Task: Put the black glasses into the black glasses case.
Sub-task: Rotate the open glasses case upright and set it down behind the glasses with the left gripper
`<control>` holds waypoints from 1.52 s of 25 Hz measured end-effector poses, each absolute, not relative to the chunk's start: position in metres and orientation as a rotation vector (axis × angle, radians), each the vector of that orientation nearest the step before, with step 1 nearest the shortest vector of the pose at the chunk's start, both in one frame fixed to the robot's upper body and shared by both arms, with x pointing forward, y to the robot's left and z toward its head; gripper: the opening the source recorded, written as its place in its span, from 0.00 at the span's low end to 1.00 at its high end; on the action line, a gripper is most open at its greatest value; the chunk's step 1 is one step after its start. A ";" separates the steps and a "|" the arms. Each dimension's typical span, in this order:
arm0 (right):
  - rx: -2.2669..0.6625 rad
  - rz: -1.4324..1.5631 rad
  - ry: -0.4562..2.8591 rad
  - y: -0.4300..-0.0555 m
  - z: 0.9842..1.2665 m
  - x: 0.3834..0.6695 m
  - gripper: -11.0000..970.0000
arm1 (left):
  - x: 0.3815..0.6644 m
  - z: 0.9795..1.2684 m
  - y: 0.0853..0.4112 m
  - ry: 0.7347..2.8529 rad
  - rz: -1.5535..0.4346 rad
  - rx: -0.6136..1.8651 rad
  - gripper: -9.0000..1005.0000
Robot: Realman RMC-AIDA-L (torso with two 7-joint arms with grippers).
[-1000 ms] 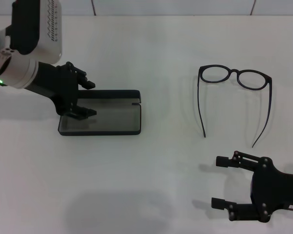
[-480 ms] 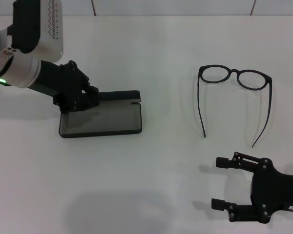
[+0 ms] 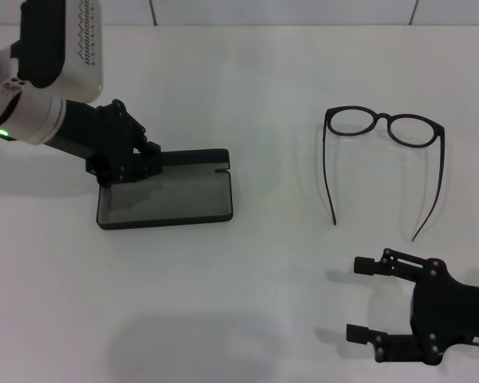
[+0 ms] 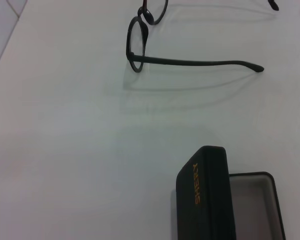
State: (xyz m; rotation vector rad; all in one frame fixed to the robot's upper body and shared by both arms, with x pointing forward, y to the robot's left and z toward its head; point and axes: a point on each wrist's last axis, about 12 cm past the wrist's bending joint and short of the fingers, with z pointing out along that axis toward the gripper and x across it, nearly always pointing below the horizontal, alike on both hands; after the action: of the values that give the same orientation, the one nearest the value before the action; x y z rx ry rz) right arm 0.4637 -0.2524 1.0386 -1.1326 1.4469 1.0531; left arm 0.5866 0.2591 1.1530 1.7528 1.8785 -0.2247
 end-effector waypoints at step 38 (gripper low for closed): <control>-1.123 1.038 1.440 -0.254 1.041 0.467 0.86 | 0.566 1.162 0.234 1.749 -0.380 1.665 0.24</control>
State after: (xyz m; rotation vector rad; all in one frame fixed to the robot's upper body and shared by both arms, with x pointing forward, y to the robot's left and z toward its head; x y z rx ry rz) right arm 0.4667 -0.2542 1.0407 -1.1228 1.4404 1.0379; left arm 0.5658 0.2339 1.1622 1.6651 1.7485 -0.3805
